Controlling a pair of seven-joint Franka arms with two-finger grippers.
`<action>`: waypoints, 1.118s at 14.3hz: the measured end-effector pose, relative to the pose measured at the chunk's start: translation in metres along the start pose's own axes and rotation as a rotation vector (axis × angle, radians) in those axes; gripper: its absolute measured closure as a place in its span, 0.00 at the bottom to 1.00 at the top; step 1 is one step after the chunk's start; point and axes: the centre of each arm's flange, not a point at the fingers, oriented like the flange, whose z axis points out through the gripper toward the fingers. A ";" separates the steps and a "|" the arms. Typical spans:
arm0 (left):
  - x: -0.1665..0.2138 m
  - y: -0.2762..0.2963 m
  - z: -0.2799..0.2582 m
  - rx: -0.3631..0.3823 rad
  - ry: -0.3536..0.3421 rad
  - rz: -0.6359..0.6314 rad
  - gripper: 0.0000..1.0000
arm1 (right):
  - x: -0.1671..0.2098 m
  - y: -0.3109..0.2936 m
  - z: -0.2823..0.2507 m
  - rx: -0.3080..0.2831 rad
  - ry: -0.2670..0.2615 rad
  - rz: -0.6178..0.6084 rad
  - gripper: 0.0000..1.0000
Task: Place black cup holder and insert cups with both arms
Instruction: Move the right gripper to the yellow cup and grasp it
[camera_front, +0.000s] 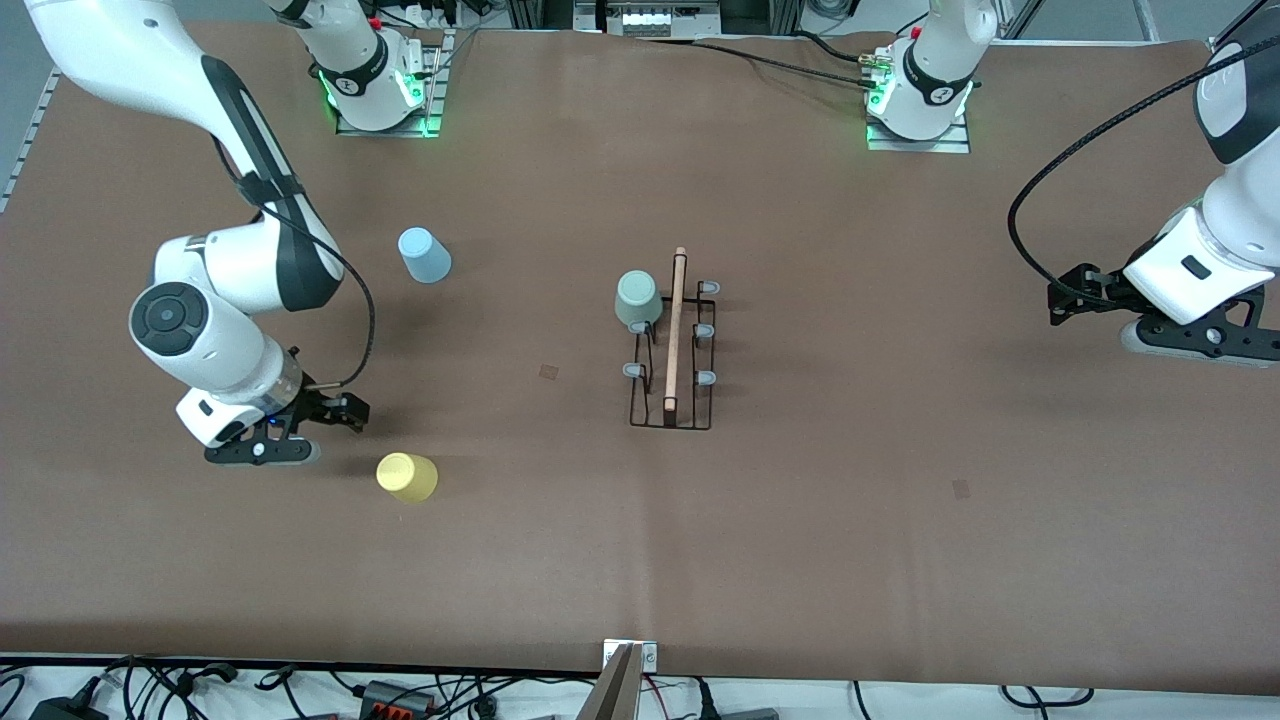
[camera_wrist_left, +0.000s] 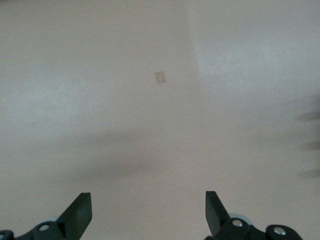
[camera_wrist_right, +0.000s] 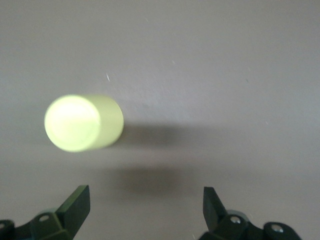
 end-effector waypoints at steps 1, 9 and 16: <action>0.000 0.000 0.000 0.000 0.000 0.001 0.00 | 0.003 -0.005 0.002 0.012 0.032 -0.006 0.00; 0.001 0.001 -0.004 0.001 0.008 0.001 0.00 | 0.002 -0.058 0.048 0.083 0.134 -0.068 0.00; 0.002 0.001 -0.009 0.001 0.018 0.002 0.00 | 0.001 -0.056 0.086 0.101 0.214 -0.068 0.00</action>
